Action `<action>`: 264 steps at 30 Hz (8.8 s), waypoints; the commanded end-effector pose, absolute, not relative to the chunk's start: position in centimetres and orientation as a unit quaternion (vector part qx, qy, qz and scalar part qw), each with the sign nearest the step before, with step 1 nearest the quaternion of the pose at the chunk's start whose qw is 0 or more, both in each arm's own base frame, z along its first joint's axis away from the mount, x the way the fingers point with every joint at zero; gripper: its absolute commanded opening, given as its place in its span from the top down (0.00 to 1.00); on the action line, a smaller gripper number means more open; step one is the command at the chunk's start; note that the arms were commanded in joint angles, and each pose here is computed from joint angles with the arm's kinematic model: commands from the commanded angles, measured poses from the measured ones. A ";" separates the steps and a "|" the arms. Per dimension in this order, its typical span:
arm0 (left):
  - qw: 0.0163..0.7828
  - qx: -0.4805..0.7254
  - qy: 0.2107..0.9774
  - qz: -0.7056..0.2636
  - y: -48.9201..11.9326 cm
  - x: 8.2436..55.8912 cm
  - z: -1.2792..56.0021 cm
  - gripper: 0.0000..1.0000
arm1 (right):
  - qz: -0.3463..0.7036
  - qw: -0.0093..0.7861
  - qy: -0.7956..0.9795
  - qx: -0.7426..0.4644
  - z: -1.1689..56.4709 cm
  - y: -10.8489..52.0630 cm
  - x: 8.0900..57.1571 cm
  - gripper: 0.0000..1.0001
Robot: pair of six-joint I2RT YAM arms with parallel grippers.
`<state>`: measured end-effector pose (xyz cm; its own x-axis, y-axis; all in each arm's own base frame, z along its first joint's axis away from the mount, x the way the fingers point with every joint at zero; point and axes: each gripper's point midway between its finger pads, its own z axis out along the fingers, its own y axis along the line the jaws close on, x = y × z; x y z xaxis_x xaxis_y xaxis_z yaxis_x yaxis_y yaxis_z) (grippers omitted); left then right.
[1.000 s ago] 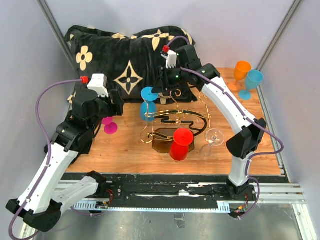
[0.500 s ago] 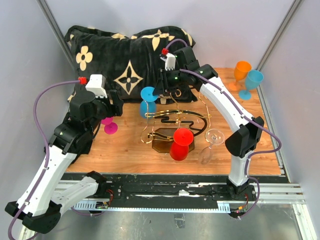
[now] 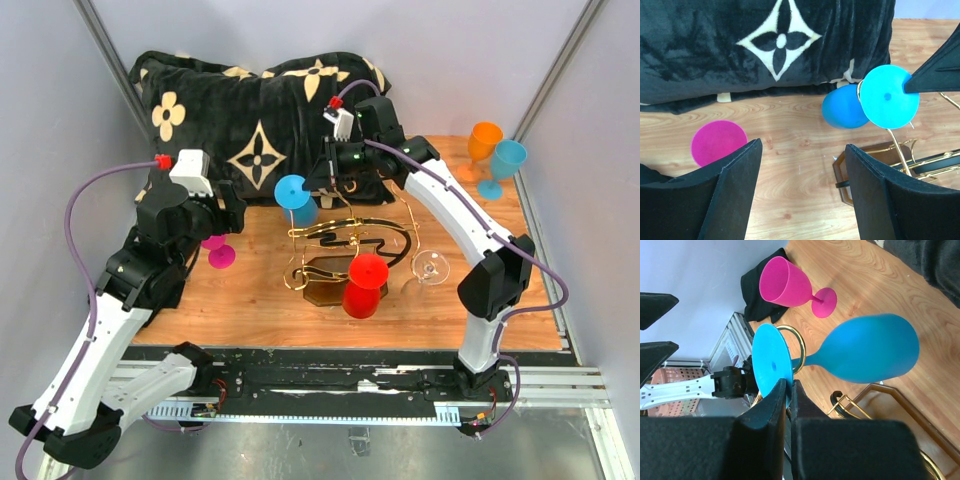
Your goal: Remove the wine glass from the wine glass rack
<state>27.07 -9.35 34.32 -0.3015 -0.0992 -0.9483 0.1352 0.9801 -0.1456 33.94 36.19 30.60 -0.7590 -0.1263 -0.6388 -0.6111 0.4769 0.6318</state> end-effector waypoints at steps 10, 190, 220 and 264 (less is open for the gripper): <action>0.608 0.012 0.786 -0.106 -8.8 26.2 35.8 0.27 | 0.516 0.280 0.793 -0.163 33.5 35.9 35.9 0.99; 0.584 0.088 0.781 -0.201 -14.6 28.1 33.1 0.24 | -0.049 0.381 0.653 -0.653 5.0 4.0 49.8 0.28; 0.477 0.019 0.813 -0.333 -19.1 25.5 36.7 0.50 | 0.193 0.357 0.914 0.024 29.3 5.3 33.4 0.39; 0.359 0.125 0.837 -0.393 -31.6 23.2 31.4 0.52 | 0.346 0.329 0.878 0.001 27.6 10.8 16.7 0.43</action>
<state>23.24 -31.10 30.54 -0.7316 -0.0658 -0.6785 0.4733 0.6674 -0.5750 17.63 10.81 27.00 -0.7878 0.2419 -0.5664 -0.2090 0.7601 0.6153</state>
